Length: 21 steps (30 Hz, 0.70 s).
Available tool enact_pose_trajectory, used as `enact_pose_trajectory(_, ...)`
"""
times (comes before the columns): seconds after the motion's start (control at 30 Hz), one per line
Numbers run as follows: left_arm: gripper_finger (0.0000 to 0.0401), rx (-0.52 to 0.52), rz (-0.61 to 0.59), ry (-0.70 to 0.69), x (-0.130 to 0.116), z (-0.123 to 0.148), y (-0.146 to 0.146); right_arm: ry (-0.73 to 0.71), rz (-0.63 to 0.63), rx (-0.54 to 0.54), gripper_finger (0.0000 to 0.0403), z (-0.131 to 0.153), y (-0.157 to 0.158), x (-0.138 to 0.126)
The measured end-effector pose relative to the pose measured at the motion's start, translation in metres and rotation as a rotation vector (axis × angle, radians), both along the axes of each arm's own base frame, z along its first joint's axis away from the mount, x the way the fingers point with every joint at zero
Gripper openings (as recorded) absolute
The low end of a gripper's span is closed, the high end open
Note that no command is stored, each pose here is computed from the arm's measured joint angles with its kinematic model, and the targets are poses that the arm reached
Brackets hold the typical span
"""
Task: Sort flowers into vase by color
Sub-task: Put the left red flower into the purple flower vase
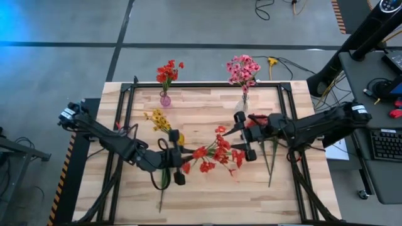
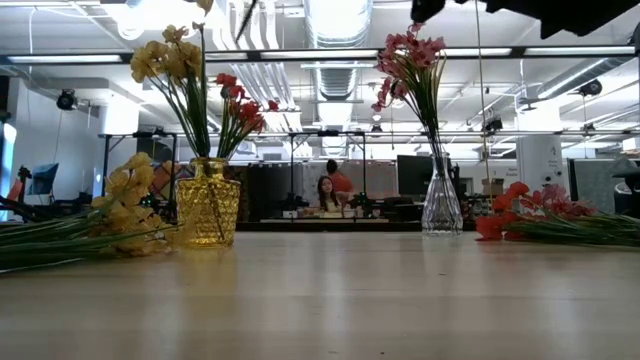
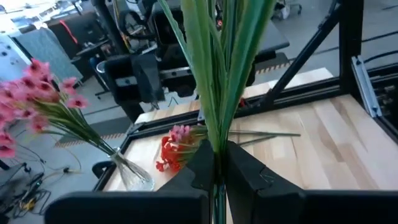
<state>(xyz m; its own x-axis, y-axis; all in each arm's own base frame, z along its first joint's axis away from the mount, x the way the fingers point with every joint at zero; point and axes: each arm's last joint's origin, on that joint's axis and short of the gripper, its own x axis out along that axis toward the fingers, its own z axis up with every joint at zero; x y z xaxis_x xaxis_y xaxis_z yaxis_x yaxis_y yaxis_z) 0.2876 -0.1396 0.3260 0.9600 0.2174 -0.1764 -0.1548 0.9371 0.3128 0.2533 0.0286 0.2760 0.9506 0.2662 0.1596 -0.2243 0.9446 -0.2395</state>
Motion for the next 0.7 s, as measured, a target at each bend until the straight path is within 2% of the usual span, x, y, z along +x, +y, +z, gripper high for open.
enact_pose_trajectory(0.13,0.0005,0.005,0.006,-0.03,0.003,-0.018,0.002,-0.016,-0.019,-0.014,0.0195,-0.001,0.003,0.015)
enact_pose_trajectory(0.3,0.0005,0.005,0.024,-0.036,0.006,-0.03,0.006,-0.016,-0.002,-0.003,0.0221,0.006,0.009,0.039)
enact_pose_trajectory(0.53,0.0005,-0.002,0.036,-0.049,0.007,-0.03,0.01,0.01,0.016,0.008,0.0262,0.008,0.015,0.065)
enact_pose_trajectory(0.7,0.0005,-0.002,0.037,-0.049,0.007,-0.029,0.01,0.051,0.045,0.009,0.0274,0.011,0.017,0.076)
